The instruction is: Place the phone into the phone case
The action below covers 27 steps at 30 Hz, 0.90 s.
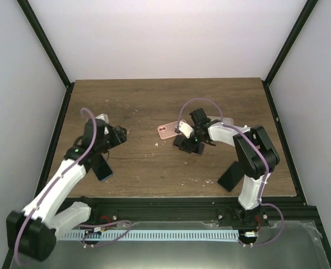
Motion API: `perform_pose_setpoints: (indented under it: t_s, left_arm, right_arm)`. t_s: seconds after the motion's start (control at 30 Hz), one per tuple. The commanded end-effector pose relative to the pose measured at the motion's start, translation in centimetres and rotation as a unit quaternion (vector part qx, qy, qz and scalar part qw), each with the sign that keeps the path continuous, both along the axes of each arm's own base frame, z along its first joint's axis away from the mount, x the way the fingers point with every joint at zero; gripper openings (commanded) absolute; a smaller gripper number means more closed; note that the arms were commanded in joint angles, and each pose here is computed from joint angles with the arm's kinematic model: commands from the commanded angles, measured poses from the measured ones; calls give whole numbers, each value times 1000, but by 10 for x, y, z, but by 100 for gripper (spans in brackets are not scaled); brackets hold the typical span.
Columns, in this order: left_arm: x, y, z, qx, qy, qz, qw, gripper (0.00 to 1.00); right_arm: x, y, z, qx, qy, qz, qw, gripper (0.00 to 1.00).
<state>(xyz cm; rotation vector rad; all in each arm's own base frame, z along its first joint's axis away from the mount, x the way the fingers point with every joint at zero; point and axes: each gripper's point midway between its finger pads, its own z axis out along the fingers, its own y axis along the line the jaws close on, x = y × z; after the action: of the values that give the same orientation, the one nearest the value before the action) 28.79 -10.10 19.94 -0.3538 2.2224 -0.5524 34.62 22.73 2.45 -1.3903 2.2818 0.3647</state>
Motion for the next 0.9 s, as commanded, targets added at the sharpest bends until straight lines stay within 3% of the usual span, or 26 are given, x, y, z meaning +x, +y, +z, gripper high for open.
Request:
perform_pose_setpoints:
  t_s: [0.0, 0.2, 0.43, 0.87]
  left_arm:
    - [38, -31, -15, -90, 46, 12, 995, 71]
    - [90, -78, -57, -115, 99, -1, 988, 60]
    - [123, -114, -100, -122, 133, -9, 983, 55]
    - [128, -163, -159, -115, 190, -37, 974, 49]
  right_arm:
    - [-11, -49, -28, -41, 70, -107, 991, 75]
    - [19, -82, -9, -35, 38, -216, 975, 74]
    - [23, -93, 3, -36, 20, -224, 974, 75]
    - [26, -99, 6, -40, 4, -238, 970, 75]
